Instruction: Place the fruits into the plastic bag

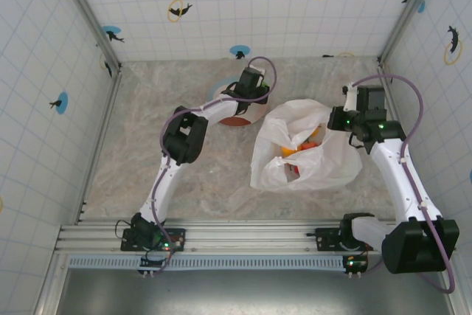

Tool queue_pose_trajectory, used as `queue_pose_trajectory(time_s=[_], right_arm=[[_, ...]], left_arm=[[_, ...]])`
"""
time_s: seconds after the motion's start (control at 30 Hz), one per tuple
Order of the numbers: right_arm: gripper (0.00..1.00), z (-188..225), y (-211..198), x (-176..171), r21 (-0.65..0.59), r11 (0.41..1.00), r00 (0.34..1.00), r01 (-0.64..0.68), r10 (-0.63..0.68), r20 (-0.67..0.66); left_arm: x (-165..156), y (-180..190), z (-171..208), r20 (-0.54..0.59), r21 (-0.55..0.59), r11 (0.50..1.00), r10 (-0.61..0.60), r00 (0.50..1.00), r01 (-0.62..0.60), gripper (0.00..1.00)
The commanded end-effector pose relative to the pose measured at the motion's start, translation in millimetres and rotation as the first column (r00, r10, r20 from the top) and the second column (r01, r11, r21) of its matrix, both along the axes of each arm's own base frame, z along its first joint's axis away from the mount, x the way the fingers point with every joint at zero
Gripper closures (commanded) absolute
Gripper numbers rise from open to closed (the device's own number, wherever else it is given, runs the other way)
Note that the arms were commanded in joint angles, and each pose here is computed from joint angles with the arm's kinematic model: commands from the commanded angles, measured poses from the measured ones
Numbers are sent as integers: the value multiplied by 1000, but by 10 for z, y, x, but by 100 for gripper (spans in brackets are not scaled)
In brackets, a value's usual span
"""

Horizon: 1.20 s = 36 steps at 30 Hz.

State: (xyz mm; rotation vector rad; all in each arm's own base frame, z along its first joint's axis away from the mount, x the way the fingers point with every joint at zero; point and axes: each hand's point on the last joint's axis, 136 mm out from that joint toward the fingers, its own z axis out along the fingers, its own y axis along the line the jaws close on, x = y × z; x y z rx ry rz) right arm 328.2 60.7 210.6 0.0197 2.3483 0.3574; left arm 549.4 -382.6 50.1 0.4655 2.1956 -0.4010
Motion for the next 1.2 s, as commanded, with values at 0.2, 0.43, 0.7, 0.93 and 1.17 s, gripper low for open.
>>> queue_pose_trajectory(time_s=[0.2, 0.43, 0.7, 0.93, 1.17], right_arm=[[100, -30, 33, 7, 20, 1000, 1000, -3, 3, 9], [100, -25, 43, 14, 20, 1000, 1000, -3, 3, 16], [100, -31, 91, 46, 30, 999, 1000, -16, 15, 21], [100, -29, 118, 83, 41, 999, 999, -19, 18, 28], [100, -16, 204, 118, 62, 997, 999, -35, 33, 34]], left_arm=[[-195, 86, 769, 79, -65, 998, -12, 997, 18, 42], [-794, 496, 1304, 137, -168, 986, 17, 990, 7, 45], [-1825, 755, 1783, 139, -345, 924, -120, 983, 162, 45], [-2829, 758, 1742, 120, -363, 854, -355, 927, 373, 45], [-3300, 425, 1468, 69, -304, 788, -542, 837, 535, 45]])
